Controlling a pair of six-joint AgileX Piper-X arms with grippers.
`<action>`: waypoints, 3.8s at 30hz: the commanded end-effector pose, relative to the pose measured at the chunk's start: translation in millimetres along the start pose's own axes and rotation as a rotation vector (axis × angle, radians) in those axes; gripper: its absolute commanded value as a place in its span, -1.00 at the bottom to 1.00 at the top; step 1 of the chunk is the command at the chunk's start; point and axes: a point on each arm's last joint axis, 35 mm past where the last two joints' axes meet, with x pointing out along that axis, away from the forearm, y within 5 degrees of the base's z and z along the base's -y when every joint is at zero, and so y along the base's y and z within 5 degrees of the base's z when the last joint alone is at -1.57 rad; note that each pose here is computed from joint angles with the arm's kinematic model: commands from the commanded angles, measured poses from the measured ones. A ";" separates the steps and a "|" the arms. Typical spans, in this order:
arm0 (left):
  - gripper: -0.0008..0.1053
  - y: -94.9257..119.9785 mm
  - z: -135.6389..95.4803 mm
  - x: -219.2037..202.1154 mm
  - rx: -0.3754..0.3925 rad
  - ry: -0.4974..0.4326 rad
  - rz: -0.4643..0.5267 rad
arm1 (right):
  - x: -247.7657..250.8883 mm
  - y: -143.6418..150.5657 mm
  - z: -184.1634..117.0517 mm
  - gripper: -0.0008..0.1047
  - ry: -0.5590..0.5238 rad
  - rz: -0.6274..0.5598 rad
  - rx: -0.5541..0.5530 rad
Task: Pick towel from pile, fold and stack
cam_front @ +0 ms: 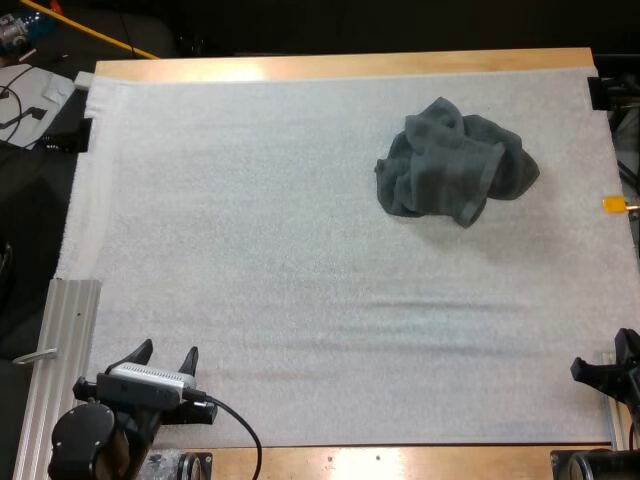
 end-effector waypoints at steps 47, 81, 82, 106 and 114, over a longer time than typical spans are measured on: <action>0.34 -46.1 108.7 7.1 0.115 0.072 -0.549 | 17.7 10.4 159.2 0.04 -0.065 0.579 0.007; 0.33 -47.5 108.7 12.6 0.111 0.098 -0.557 | 273.0 94.4 150.2 0.04 0.270 0.323 0.128; 0.33 -47.4 108.6 12.9 0.109 0.100 -0.557 | 278.4 96.1 150.1 0.04 0.277 0.317 0.125; 0.33 -48.0 107.6 13.8 0.092 0.121 -0.575 | 344.4 116.7 135.8 -0.97 0.390 0.334 0.143; 0.33 -48.2 108.0 14.1 0.093 0.121 -0.577 | 289.1 107.9 178.1 -0.97 0.241 0.359 0.012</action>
